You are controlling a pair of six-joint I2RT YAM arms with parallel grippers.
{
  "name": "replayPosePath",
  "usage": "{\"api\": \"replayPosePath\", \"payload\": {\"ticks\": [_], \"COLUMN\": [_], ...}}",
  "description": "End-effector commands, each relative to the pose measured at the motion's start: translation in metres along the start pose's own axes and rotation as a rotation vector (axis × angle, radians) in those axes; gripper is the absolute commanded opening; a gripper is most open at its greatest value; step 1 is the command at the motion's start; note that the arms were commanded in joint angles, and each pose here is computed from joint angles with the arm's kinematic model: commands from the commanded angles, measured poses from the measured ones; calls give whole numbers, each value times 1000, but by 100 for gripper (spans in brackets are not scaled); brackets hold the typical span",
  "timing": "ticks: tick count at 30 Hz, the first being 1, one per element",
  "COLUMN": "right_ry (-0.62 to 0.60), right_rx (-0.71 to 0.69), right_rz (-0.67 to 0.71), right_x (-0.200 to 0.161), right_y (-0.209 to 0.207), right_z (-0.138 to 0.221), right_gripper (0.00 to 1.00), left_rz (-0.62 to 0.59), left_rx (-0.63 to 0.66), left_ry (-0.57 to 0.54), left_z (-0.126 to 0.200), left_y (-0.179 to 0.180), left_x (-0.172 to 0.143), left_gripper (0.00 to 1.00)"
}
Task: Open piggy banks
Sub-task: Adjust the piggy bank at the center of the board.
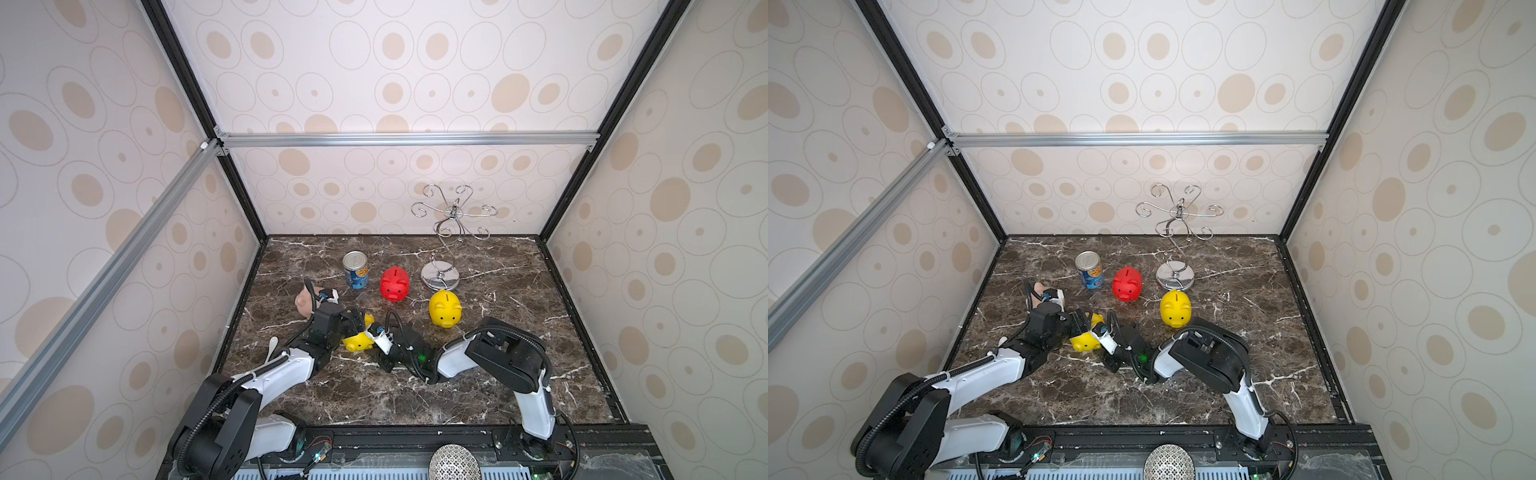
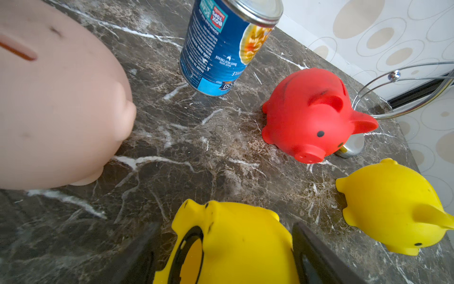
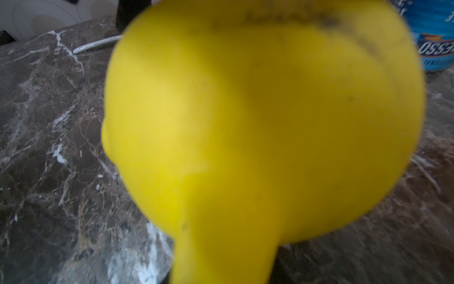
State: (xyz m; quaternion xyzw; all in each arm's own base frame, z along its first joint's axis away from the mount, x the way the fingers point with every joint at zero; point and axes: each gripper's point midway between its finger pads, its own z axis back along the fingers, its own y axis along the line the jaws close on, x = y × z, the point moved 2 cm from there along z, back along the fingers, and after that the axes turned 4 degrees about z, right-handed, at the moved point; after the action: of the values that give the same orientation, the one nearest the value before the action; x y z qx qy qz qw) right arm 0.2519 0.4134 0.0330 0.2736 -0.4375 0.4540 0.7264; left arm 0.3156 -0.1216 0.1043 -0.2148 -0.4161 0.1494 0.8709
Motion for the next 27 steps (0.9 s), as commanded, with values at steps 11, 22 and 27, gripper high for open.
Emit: {"api": "replayPosePath", "payload": {"ticks": [11,22,27], "right_ry": [8,-2,9], "right_rx": [-9,-4,-2], "right_rz": [43,71,86], "right_x": [-6,0,1], "right_y": [-2,0,0], "right_z": [-3,2,4], "right_gripper": [18,17,16], "left_rz": [-20,-24,-30], "left_rx": [5,249,330], "left_ry": [-28,-94,-97], "left_z": [17,51,60], "left_y": [-14,25,48], "left_x": [24,36,25], "left_gripper": [98,89,81]}}
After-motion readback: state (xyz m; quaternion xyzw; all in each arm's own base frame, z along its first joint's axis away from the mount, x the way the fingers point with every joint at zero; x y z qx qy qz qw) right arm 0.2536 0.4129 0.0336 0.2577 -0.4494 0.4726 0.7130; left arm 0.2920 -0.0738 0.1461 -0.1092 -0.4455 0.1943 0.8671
